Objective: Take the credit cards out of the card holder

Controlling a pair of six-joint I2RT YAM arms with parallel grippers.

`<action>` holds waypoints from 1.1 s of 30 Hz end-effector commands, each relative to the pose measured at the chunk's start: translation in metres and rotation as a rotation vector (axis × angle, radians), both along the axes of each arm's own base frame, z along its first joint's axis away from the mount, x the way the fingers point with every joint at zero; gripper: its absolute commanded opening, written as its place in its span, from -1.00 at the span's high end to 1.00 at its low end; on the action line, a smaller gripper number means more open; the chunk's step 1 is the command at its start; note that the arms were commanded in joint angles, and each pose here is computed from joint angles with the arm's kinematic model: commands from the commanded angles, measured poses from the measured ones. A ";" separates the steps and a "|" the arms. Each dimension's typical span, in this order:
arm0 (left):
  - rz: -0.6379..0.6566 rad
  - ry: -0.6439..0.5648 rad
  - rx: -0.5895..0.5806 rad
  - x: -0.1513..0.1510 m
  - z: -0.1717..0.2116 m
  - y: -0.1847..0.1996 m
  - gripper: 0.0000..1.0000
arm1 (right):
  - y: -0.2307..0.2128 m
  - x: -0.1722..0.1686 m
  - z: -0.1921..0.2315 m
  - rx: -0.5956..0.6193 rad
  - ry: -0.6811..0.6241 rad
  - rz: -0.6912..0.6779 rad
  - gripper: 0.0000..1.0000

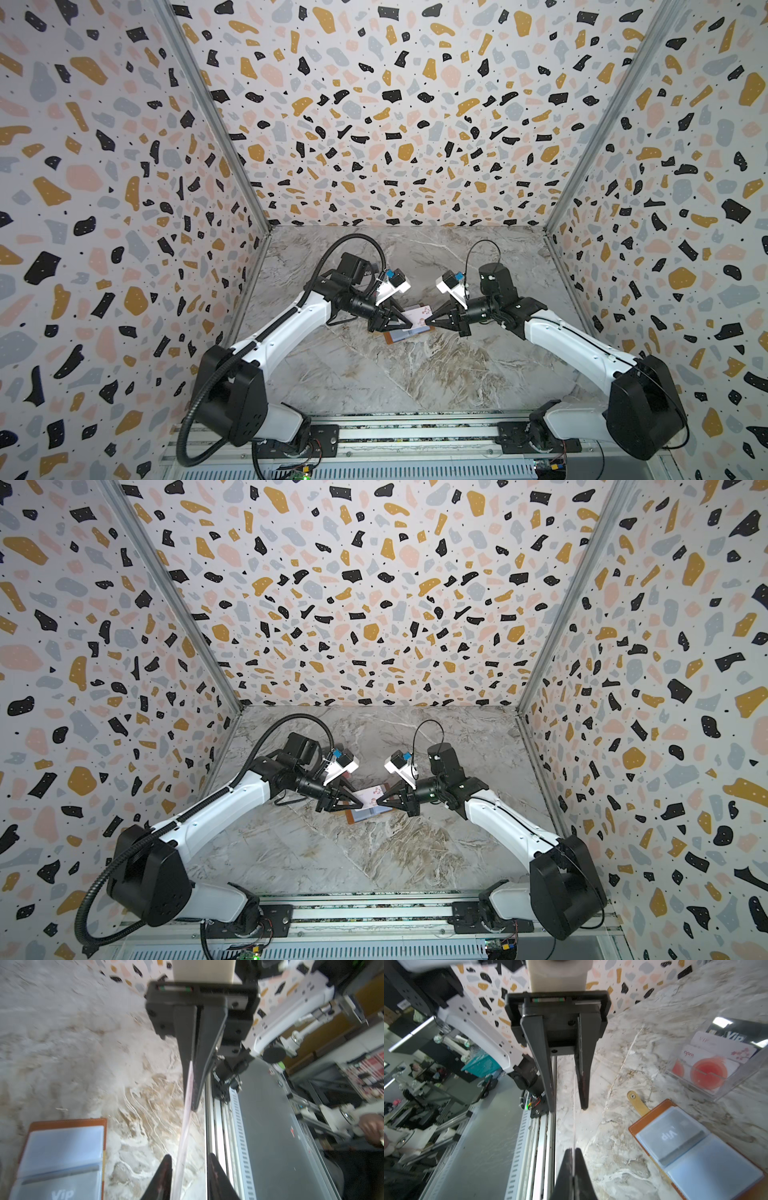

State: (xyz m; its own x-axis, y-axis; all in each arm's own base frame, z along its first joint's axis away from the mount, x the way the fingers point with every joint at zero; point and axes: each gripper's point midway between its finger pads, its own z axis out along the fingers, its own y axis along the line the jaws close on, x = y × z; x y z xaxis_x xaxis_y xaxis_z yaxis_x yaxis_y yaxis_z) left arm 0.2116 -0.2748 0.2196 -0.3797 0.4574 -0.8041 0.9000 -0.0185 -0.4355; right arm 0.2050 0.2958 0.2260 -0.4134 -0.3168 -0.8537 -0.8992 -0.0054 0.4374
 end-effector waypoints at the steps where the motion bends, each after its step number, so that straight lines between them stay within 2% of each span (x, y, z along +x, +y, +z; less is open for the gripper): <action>1: -0.184 0.002 0.013 -0.037 0.001 0.016 0.47 | 0.003 -0.005 -0.003 -0.054 -0.023 0.051 1.00; 3: -0.259 0.029 0.015 -0.049 0.000 0.021 0.53 | 0.006 -0.004 -0.008 -0.079 -0.013 0.059 1.00; 7: -0.275 0.055 0.014 -0.044 -0.004 0.018 0.80 | 0.012 -0.005 -0.017 -0.118 -0.003 0.077 1.00; 13: -0.254 0.020 -0.006 -0.040 0.001 0.025 0.83 | 0.014 -0.004 -0.024 -0.144 0.002 0.064 1.00; 20: -0.177 0.027 -0.072 -0.027 0.012 0.035 0.78 | 0.020 -0.001 -0.026 -0.138 0.004 0.060 1.00; 25: -0.173 0.046 -0.076 -0.026 0.009 0.035 0.94 | 0.024 0.001 -0.023 -0.122 0.000 0.052 1.00; 27: -0.170 0.054 -0.076 -0.026 0.008 0.034 0.93 | 0.026 0.002 -0.021 -0.113 -0.004 0.051 1.00; 33: -0.171 0.052 -0.073 -0.027 0.007 0.035 0.64 | 0.031 0.000 -0.024 -0.132 0.005 0.073 1.00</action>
